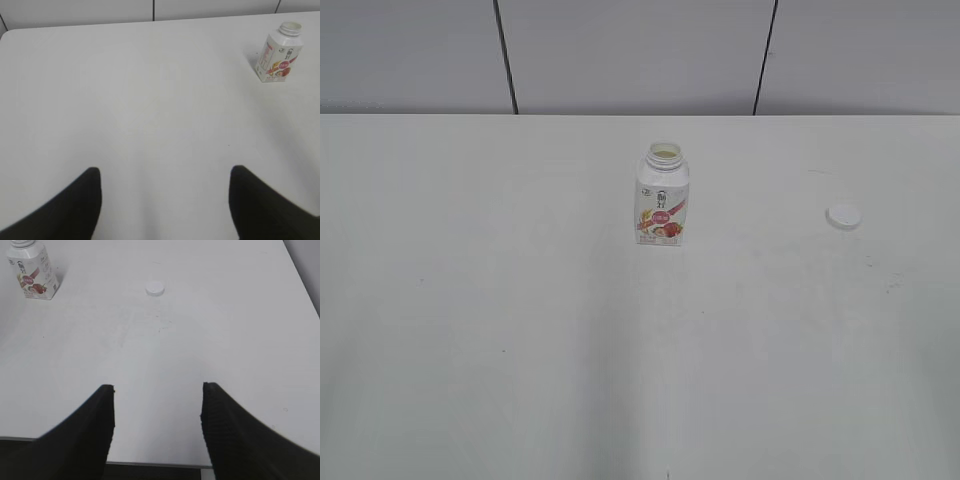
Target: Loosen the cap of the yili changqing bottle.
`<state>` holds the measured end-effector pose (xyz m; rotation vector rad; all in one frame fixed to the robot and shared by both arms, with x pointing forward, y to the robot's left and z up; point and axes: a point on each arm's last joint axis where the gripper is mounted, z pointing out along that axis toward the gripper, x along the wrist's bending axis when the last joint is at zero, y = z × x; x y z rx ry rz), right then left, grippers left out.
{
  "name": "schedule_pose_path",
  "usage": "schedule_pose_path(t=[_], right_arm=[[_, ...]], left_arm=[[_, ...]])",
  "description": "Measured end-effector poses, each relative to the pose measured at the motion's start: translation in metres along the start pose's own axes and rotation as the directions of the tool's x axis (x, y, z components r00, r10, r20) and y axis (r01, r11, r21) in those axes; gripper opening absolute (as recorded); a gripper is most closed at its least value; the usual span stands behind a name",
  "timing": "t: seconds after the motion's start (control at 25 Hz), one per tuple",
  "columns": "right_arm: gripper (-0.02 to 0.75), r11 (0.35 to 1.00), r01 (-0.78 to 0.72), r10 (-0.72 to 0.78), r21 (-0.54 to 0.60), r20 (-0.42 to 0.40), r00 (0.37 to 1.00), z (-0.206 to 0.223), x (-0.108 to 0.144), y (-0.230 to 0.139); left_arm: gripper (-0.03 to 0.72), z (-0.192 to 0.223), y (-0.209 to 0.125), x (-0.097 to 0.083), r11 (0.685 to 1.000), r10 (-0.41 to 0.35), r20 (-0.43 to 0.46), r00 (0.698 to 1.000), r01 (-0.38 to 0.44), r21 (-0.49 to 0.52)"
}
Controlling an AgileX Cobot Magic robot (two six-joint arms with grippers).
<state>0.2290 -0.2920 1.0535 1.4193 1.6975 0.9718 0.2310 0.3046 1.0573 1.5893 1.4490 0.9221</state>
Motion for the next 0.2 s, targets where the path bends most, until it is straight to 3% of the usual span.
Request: schedule_pose_path(t=[0.2], right_arm=[[0.448,1.000,0.000,0.000,0.000,0.000,1.000,0.0000,0.0000,0.0000]], left_arm=[[0.489,0.0000,0.0000,0.0000,1.000,0.000,0.000,1.000,0.000,0.000]])
